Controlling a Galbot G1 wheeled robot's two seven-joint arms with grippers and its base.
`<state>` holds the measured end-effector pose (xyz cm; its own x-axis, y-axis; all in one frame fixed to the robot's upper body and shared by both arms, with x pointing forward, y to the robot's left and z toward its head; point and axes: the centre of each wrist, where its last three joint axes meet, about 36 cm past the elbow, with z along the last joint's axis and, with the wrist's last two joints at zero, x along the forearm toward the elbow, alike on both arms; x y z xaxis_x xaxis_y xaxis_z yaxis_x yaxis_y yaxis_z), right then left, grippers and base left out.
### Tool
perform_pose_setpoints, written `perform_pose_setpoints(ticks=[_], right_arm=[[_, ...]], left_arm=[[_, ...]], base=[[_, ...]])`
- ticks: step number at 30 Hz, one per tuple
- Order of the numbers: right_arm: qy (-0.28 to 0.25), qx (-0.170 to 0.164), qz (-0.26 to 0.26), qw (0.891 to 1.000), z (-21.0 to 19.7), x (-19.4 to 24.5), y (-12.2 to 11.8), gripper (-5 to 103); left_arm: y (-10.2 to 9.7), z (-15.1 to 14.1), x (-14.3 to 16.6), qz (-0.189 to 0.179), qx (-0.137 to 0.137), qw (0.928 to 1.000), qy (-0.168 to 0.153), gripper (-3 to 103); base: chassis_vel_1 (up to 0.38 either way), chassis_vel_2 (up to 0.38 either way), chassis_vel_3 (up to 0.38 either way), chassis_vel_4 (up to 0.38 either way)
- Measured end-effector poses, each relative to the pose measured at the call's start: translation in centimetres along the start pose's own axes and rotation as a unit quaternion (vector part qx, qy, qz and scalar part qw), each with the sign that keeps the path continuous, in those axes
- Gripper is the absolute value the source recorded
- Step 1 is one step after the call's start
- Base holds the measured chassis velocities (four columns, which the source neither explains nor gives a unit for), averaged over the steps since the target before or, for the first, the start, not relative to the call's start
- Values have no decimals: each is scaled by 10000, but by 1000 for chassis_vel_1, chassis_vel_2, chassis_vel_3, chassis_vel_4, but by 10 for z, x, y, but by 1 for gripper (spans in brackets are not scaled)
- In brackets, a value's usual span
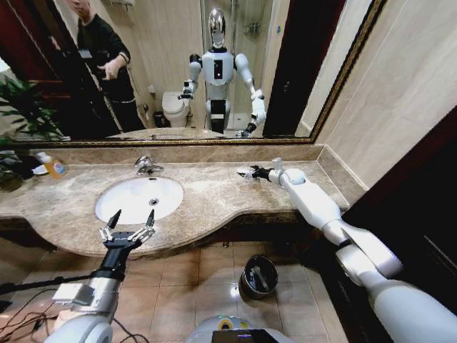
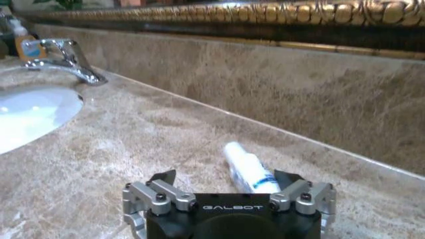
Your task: Pick up the trash from the sink and place it in the trash bin.
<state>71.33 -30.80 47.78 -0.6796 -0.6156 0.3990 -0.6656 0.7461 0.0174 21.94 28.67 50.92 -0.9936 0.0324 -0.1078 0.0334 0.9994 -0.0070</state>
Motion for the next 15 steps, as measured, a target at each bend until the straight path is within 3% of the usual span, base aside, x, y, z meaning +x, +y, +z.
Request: perform_pose_setpoints(ticks=[6,11,13,14,15], right_arm=[[136,42,87,9999,2,-6,1,85],[178,87,182,9996,3,-6,0,63],[182,90,184,9996,3,-6,1,63],[192,95,192,9996,6,-5,2,53],[195,99,205,9996,7,-5,2,53]], left_arm=[[0,0,0,0,0,10000,0,100],[0,0,0,0,0,10000,0,100],[0,0,0,0,0,10000,0,100],[0,0,0,0,0,10000,0,100],[0,0,0,0,0,10000,0,100]], base=[[0,0,0,0],[0,0,0,0],[0,0,0,0],[0,0,0,0],[0,0,0,0]])
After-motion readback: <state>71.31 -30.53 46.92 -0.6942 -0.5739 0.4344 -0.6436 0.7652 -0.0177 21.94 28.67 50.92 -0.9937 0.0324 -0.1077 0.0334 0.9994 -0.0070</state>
